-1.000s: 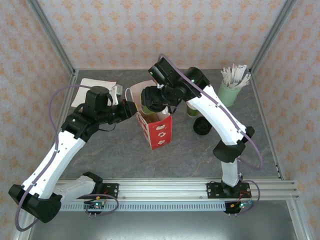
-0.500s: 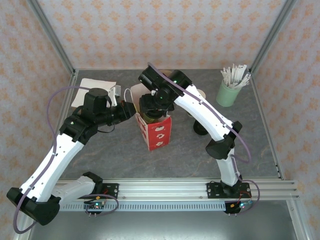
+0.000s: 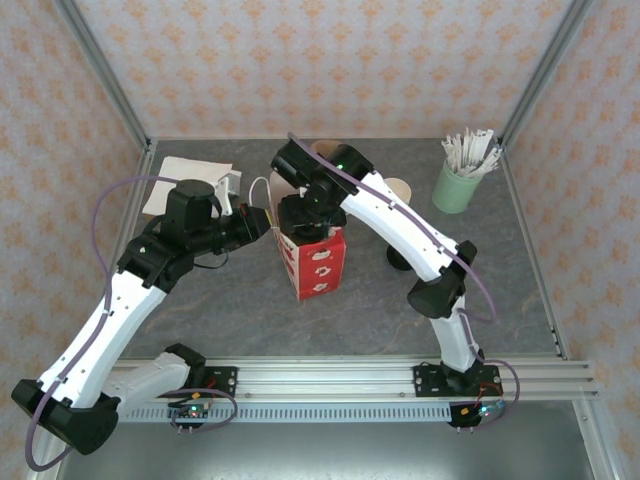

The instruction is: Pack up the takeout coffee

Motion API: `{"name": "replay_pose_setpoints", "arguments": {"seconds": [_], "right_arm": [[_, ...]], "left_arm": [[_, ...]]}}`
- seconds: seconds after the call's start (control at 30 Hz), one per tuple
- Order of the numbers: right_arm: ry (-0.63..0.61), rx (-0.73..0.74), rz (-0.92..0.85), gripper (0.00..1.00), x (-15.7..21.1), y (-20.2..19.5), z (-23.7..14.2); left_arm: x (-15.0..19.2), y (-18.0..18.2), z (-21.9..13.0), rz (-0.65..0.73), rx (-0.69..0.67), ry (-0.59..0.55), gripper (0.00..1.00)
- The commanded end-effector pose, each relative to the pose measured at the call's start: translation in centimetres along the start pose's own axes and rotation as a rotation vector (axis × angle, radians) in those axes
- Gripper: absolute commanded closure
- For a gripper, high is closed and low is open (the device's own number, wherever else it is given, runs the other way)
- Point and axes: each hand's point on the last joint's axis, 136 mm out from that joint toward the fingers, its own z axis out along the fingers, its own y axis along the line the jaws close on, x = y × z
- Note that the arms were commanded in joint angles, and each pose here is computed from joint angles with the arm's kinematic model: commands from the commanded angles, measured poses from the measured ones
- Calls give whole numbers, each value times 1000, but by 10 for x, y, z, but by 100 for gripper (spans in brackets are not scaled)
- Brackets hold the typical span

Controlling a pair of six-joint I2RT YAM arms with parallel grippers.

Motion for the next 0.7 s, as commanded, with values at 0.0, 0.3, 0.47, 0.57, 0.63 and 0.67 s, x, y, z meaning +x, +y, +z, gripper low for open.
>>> {"name": "replay_pose_setpoints", "arguments": {"seconds": [0.0,0.3,0.47,0.57,0.63,0.67], "right_arm": [[-71,-18,-9,30,-8,3,-25],[-131,-83,17,32,-21,17,-33],[-172,-75,24,33,-34,22,-23],[-158,-73,24,33,-36,26,-13],[-158,-67,27,33,-37,27,-7],[-162,-61,27,33,-39,27,-5]], "left_arm": [[3,0,1,-8,3,-4,89],[5,-2,1,-24,20,-9,92],[7,-1,-2,-30,21,-16,92],[6,-1,-3,-36,22,-24,92],[7,0,-2,-38,25,-22,92],[7,-1,-2,-39,27,-21,92]]}}
